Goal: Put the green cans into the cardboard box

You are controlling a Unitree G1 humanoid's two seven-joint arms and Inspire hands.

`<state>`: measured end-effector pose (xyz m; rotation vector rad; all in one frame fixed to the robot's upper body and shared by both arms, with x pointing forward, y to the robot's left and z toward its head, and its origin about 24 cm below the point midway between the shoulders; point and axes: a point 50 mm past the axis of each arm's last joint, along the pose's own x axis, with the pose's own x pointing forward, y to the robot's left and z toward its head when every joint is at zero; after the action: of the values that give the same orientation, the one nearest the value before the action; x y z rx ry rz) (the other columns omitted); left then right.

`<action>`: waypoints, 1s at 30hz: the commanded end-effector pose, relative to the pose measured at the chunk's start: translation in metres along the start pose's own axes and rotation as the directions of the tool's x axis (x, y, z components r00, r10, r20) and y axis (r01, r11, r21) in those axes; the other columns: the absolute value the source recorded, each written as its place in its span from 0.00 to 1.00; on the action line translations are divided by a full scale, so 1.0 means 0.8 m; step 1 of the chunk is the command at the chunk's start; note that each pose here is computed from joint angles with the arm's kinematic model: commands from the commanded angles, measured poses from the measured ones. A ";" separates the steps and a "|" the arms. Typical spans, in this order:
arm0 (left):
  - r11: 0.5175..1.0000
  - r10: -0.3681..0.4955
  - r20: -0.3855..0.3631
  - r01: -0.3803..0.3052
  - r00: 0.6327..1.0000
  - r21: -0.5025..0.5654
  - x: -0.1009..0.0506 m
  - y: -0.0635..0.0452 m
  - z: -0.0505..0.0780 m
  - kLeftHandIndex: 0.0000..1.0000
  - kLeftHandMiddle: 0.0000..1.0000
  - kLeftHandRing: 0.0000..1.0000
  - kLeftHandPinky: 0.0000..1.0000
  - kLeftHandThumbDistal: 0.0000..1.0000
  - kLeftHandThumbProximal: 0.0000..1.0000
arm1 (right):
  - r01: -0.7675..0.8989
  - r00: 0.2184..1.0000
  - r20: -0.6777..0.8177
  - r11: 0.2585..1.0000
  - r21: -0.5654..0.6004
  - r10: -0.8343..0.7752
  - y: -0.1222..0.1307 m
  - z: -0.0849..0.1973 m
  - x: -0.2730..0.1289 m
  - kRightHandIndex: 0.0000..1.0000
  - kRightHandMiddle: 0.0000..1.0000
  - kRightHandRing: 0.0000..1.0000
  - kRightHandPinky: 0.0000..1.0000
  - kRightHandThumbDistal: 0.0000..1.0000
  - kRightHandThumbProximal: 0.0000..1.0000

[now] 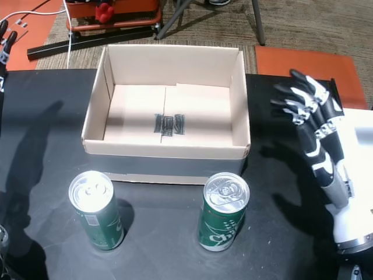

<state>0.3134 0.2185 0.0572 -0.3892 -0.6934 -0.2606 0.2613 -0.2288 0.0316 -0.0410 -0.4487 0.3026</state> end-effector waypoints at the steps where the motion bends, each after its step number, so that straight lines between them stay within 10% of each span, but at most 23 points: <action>1: 1.000 -0.013 -0.038 0.013 0.999 0.020 -0.010 0.003 0.000 1.00 1.00 1.00 1.00 0.70 0.98 | -0.011 1.000 -0.022 1.000 -0.008 0.011 0.000 -0.003 -0.009 0.69 0.70 0.78 0.89 1.00 0.75; 30: 0.999 -0.019 -0.037 0.020 0.999 0.031 -0.009 0.002 0.000 1.00 1.00 1.00 1.00 0.70 1.00 | -0.169 0.976 -0.145 0.985 -0.018 0.165 0.012 -0.017 -0.016 0.76 0.77 0.82 0.94 1.00 0.73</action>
<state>0.3131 0.2180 0.0584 -0.3691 -0.6992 -0.2630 0.2557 -0.2211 0.0146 -0.1133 -0.3228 0.4511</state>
